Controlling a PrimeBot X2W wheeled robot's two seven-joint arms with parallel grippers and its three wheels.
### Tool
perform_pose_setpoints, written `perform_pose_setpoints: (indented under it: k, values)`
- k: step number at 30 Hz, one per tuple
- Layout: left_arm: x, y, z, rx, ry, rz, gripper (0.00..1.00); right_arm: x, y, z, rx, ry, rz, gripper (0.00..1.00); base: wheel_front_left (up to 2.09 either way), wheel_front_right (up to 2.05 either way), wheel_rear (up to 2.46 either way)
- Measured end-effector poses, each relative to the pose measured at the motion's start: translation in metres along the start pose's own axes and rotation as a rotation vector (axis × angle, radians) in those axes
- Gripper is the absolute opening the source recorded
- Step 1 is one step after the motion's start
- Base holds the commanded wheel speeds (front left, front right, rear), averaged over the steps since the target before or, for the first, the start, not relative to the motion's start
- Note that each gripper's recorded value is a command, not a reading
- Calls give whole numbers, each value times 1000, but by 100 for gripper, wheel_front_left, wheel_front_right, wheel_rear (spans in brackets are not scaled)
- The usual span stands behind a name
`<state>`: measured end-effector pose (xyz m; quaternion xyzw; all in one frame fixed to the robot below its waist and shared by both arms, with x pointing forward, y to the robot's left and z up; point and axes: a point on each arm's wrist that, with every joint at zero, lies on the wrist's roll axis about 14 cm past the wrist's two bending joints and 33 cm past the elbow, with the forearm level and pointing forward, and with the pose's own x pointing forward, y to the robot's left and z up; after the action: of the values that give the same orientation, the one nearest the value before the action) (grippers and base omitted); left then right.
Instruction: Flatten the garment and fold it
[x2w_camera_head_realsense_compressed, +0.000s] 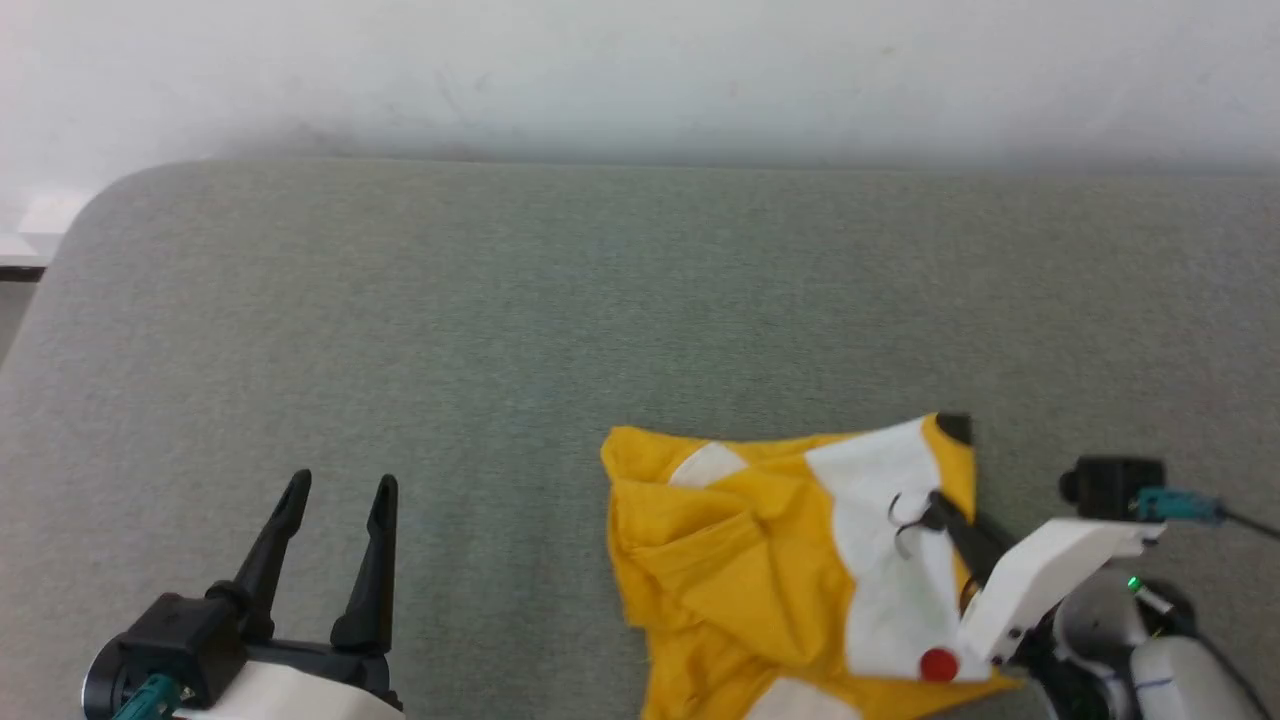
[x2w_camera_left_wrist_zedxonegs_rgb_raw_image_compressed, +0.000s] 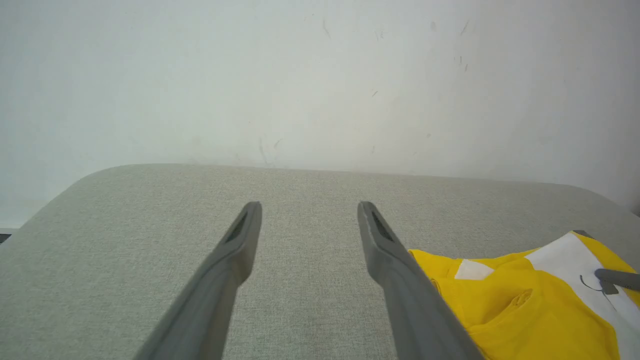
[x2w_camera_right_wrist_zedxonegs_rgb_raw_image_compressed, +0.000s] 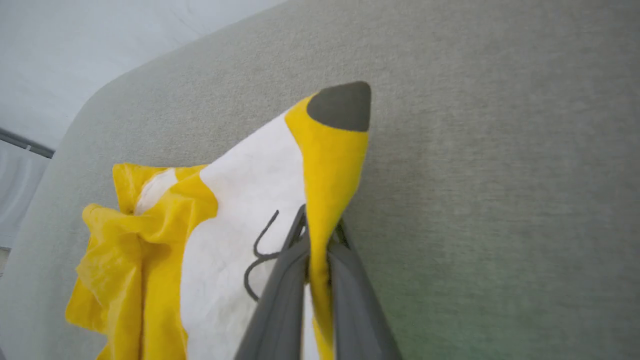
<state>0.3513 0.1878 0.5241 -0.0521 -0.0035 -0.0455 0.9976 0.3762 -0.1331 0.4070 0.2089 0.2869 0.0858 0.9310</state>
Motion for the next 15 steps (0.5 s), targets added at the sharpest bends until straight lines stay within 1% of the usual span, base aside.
perform_pose_setpoints:
  k: [6,11,15]
  values:
    - [21,-20,0,3,-6,-80,100,-15,-34,47,-76,-91,-127,0,0,0,0]
    - [41,-41,1,15,-12,-163,100,-33,-57,80,-176,-122,-236,0,0,0,0]
    - [59,-59,3,25,-18,-235,100,-51,-82,108,-269,-130,-325,0,0,0,0]
